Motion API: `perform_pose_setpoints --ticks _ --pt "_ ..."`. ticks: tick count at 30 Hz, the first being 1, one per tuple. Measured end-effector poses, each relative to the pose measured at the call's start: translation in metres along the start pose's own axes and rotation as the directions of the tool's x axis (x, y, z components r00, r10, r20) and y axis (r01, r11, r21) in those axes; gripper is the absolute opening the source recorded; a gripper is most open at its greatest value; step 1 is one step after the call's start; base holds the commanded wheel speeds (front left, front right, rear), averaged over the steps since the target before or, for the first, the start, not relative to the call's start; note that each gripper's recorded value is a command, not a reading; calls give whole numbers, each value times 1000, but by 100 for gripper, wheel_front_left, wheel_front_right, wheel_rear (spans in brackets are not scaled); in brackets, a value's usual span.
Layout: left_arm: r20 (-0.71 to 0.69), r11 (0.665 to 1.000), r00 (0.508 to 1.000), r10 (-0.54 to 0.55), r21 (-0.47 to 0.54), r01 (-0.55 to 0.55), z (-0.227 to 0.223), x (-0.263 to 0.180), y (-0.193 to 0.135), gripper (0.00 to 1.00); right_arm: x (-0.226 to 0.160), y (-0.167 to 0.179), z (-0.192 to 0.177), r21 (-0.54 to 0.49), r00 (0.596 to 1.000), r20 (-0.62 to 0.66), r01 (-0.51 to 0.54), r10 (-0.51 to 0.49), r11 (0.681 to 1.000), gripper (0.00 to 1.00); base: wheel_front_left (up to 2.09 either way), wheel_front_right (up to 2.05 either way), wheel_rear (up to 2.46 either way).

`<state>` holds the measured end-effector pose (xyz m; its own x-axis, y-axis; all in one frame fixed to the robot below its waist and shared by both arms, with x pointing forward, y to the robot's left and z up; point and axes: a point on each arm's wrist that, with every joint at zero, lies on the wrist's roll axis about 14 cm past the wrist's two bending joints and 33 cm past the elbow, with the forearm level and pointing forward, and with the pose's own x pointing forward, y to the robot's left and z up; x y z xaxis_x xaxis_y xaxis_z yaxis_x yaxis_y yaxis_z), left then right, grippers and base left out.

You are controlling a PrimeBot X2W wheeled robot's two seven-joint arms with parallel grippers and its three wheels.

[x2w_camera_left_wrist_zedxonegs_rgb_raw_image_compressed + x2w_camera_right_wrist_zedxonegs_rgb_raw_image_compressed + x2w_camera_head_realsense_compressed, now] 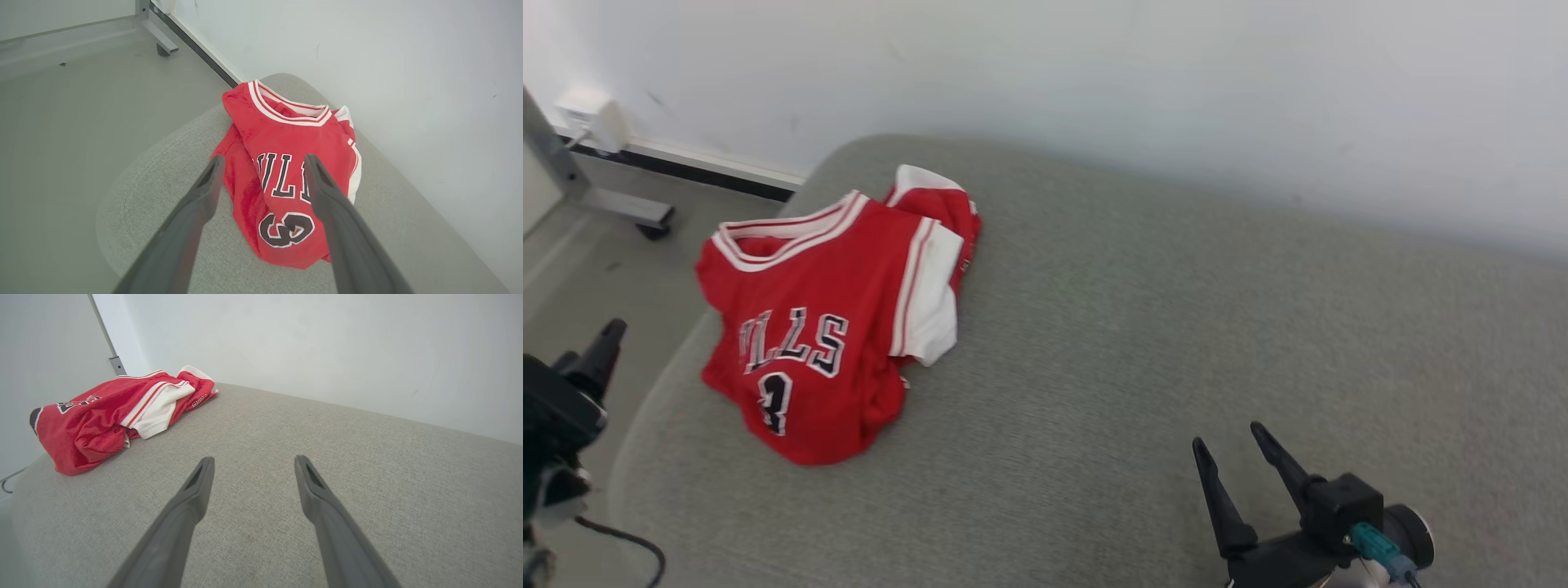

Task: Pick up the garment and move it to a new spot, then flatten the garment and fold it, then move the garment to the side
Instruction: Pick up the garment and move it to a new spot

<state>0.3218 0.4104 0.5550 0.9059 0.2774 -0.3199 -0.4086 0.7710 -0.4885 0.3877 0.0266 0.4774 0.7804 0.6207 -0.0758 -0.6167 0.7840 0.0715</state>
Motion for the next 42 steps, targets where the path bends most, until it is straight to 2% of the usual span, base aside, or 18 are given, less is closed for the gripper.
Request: perform_pose_setpoints --ticks 7,9,13,21,23,26,29,30,31,32,33,37,42 --pt "-180 998 984 3 -57 -13 -15 48 -28 100 -7 -39 -13 50 994 -23 103 -102 993 100 0 0 0" --pt "-227 999 974 -7 -52 -5 -26 62 -40 100 -12 -50 -22 67 990 -43 138 -135 988 100 0 0 0" --pt "-312 999 950 18 -29 -29 -48 87 -41 100 -20 -69 -39 90 979 -82 196 -189 976 100 0 0 0" --pt "-476 995 875 83 89 -46 -108 119 -46 100 -32 -91 -63 122 957 -142 271 -253 955 100 0 0 0" --pt "-480 990 870 111 131 -55 -113 125 -44 100 -34 -94 -67 125 953 -150 282 -262 951 100 0 0 0" --pt "-475 962 855 207 258 -90 -115 128 -26 100 -38 -98 -72 133 947 -165 299 -276 945 100 0 0 0" --pt "-490 958 843 221 271 -94 -125 130 -23 100 -40 -100 -75 141 943 -172 310 -285 940 100 0 0 0" --pt "-502 958 837 220 271 -89 -131 131 -24 90 -41 -102 -77 141 941 -178 315 -289 938 100 0 0 0" --pt "-509 958 832 220 272 -87 -135 132 -25 51 -42 -102 -79 143 939 -183 319 -292 937 100 0 0 0" --pt "-514 957 828 223 275 -86 -137 133 -24 35 -43 -103 -80 145 937 -187 323 -295 935 100 0 0 0" --pt "-516 957 826 227 278 -89 -139 133 -24 1 -43 -104 -81 147 936 -188 326 -297 934 100 0 0 0" --pt "-521 957 824 221 278 -81 -140 135 -27 0 -43 -107 -81 147 935 -185 332 -304 932 100 0 0 0" --pt "-495 959 847 195 276 -60 -126 133 -36 0 -43 -105 -77 162 937 -171 331 -304 930 100 0 0 0"
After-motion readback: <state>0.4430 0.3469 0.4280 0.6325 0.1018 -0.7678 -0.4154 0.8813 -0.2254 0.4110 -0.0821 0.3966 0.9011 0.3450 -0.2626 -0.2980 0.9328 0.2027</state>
